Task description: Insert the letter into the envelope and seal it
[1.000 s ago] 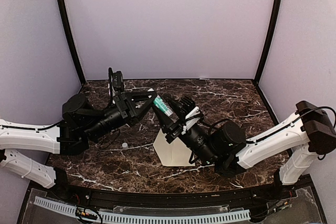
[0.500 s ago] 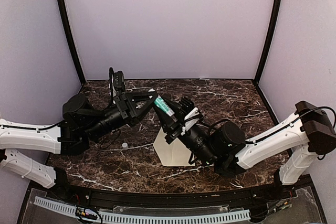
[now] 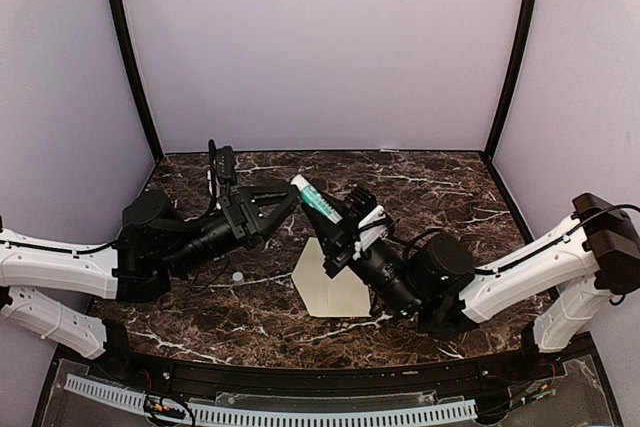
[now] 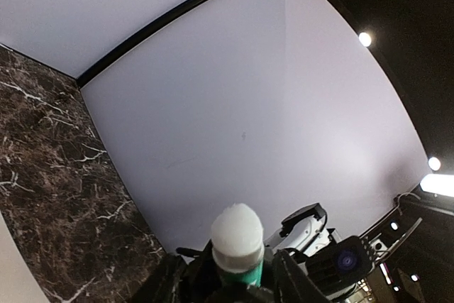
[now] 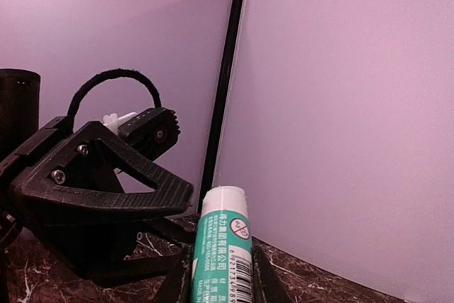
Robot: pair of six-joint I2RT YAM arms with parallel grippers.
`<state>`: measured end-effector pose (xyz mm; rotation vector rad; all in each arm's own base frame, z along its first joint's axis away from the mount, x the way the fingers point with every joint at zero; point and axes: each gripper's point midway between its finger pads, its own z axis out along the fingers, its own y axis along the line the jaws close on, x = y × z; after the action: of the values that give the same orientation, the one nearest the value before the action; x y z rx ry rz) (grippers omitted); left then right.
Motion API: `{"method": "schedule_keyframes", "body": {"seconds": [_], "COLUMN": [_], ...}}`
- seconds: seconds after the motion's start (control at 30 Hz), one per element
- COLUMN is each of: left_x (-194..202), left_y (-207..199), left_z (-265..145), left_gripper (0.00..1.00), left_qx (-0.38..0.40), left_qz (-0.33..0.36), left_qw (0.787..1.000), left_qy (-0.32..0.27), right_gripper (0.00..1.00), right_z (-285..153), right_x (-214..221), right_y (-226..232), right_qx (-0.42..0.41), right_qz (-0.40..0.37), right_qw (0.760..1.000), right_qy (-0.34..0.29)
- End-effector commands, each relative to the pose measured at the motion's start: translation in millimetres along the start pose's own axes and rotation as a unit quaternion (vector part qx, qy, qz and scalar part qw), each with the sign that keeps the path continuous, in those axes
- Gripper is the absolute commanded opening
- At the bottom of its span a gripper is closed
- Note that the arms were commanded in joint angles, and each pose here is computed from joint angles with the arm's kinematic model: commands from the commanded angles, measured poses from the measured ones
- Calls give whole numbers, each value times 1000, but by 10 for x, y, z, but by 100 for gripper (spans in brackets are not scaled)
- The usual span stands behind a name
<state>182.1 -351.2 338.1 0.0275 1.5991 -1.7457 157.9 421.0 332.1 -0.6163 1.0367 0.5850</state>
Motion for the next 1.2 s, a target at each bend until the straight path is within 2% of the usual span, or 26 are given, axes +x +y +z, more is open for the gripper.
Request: {"method": "schedule_keyframes", "body": {"seconds": [0.0,0.13,0.23,0.3,0.5,0.6,0.77,0.87,1.07,1.17], "left_x": [-18,36,94,178,522,686,945,1068,1227,1278], "left_y": [220,583,891,1101,1614,1765,1948,2016,2193,2250], "left_z": [-189,-380,-531,-625,-825,-884,-855,-818,-762,-686], "left_gripper": [52,58,58,58,55,54,54,55,55,55], "left_qx": [-52,-129,-194,-235,-322,-336,-345,-345,-350,-352], "left_qz": [47,83,105,110,82,56,23,10,-8,-13], "left_qw": [998,988,975,965,938,933,927,925,921,920], "left_qy": [-9,-1,11,29,94,115,144,161,171,174], "right_gripper": [0,0,0,0,0,0,0,0,0,0], "right_z": [-152,-218,-274,-332,-562,-650,-693,-623,-647,-643], "right_x": [-186,105,408,571,898,1014,1216,1242,1342,1464], "right_y": [-326,-480,-681,-842,-1220,-1283,-1226,-1128,-1096,-1017], "right_qx": [46,71,87,90,93,102,88,61,62,50], "right_qz": [47,38,41,75,133,144,160,172,196,206], "right_qw": [998,989,970,956,926,920,925,940,955,955], "right_qy": [16,123,223,271,341,350,333,287,213,205]}}
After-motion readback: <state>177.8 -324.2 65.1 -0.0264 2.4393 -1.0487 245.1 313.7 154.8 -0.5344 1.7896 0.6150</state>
